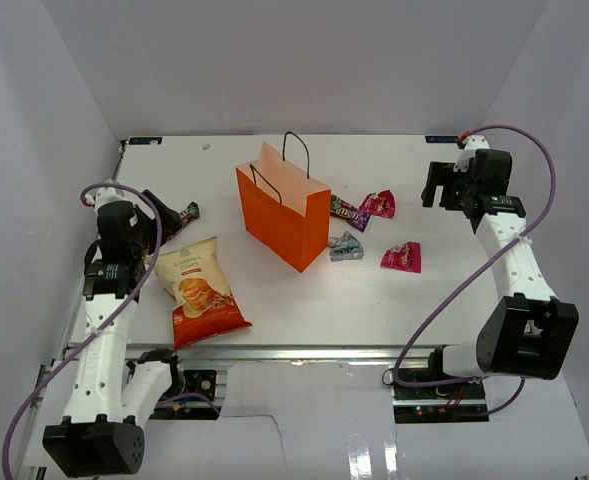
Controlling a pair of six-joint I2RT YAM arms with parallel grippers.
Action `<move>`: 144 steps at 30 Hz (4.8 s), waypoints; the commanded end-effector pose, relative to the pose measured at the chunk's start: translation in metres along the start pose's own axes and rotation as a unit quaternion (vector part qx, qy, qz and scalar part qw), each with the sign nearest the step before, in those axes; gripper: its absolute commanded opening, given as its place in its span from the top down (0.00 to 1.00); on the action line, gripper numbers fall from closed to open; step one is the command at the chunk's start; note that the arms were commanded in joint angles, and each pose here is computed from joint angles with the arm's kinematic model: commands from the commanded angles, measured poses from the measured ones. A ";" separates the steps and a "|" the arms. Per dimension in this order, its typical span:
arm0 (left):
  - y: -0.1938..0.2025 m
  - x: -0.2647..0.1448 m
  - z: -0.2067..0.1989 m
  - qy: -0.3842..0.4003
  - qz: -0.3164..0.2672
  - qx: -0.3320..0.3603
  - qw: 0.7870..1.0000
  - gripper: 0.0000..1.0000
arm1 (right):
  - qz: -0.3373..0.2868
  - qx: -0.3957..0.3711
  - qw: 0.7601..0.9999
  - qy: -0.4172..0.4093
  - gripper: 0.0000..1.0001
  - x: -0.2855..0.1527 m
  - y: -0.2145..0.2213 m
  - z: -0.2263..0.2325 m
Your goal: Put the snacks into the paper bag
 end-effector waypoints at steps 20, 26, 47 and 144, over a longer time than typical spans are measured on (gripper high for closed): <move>0.034 -0.024 0.071 -0.252 0.055 -0.048 0.965 0.02 | -0.080 -0.246 0.851 -0.457 0.10 -0.036 0.023 0.101; 0.067 0.003 0.085 -0.252 0.123 -0.032 0.959 0.02 | -0.070 -0.235 0.853 -0.460 0.10 -0.024 0.020 0.099; 0.111 0.053 0.073 -0.120 0.212 -0.076 0.967 0.56 | -0.060 -0.236 0.852 -0.463 0.10 -0.030 0.039 0.101; -0.024 -0.072 -0.324 0.639 0.057 0.058 0.764 1.00 | -0.083 -0.250 0.798 -0.541 0.08 -0.058 0.026 0.141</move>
Point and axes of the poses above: each gripper's point midway between its finger pads, its own x axis out along the fingers, its own z axis along the line the jaws close on, y = z × x, the point moved 5 cm from there along -x, back along the fingers, and after that the axes turned 11 degrees about -x, right-handed, at the moved point
